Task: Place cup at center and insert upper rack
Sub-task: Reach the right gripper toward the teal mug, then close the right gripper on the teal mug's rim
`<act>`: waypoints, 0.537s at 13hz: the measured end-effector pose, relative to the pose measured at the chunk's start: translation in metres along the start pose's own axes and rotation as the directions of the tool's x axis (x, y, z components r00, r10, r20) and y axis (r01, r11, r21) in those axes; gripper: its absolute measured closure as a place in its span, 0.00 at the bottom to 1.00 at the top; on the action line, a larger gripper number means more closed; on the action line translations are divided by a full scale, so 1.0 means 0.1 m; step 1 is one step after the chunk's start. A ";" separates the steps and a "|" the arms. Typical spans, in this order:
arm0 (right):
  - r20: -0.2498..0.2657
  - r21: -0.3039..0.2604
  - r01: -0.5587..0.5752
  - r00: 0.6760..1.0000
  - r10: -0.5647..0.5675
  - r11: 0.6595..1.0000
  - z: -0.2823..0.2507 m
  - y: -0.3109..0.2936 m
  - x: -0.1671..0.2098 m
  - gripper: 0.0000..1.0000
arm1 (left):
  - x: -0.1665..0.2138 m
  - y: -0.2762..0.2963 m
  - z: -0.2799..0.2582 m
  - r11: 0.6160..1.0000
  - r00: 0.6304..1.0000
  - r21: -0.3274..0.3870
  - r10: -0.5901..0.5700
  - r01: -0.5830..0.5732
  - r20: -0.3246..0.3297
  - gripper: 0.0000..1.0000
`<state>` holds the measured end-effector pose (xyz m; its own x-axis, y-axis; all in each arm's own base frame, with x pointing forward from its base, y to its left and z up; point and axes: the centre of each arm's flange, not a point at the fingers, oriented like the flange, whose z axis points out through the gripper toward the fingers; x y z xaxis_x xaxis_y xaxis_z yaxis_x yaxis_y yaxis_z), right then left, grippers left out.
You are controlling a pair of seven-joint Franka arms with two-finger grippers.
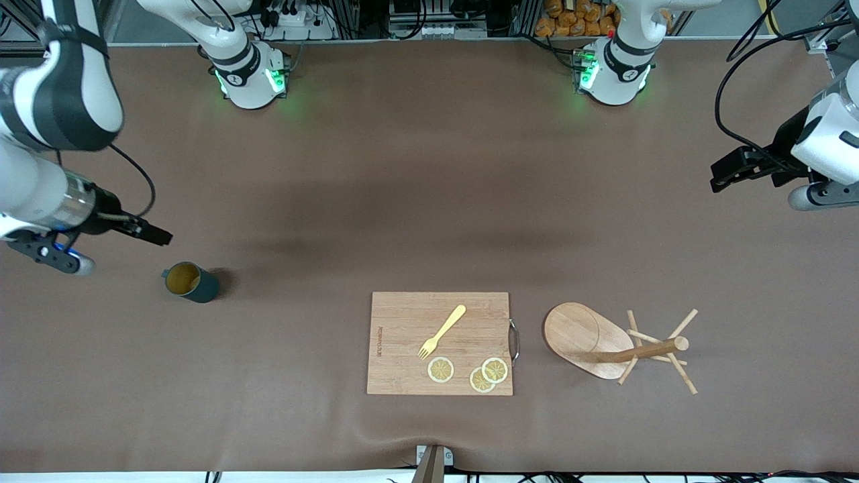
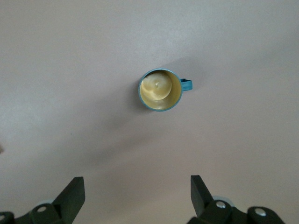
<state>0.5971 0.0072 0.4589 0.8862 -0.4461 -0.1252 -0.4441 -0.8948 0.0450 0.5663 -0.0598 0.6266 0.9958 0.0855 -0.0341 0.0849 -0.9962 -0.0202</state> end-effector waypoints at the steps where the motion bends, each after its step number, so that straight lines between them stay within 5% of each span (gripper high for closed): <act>1: 0.005 -0.004 -0.028 1.000 0.028 1.000 0.12 -0.07 0.04 0.00 | 0.00 -0.01 -0.02 1.000 1.000 -0.001 -0.001 0.001 -0.003 0.00; 7: -0.009 -0.003 -0.112 0.994 0.112 0.994 1.21 -0.24 0.54 0.00 | 0.01 0.01 -0.02 1.000 1.000 -0.002 0.001 -0.001 -0.011 0.00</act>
<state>0.6394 0.0071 0.3313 0.8319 -0.5439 -0.1100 -0.5404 -0.8391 0.0622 0.5676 -0.0606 0.6285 0.9962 0.0843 -0.0236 0.0839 -0.9963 -0.0180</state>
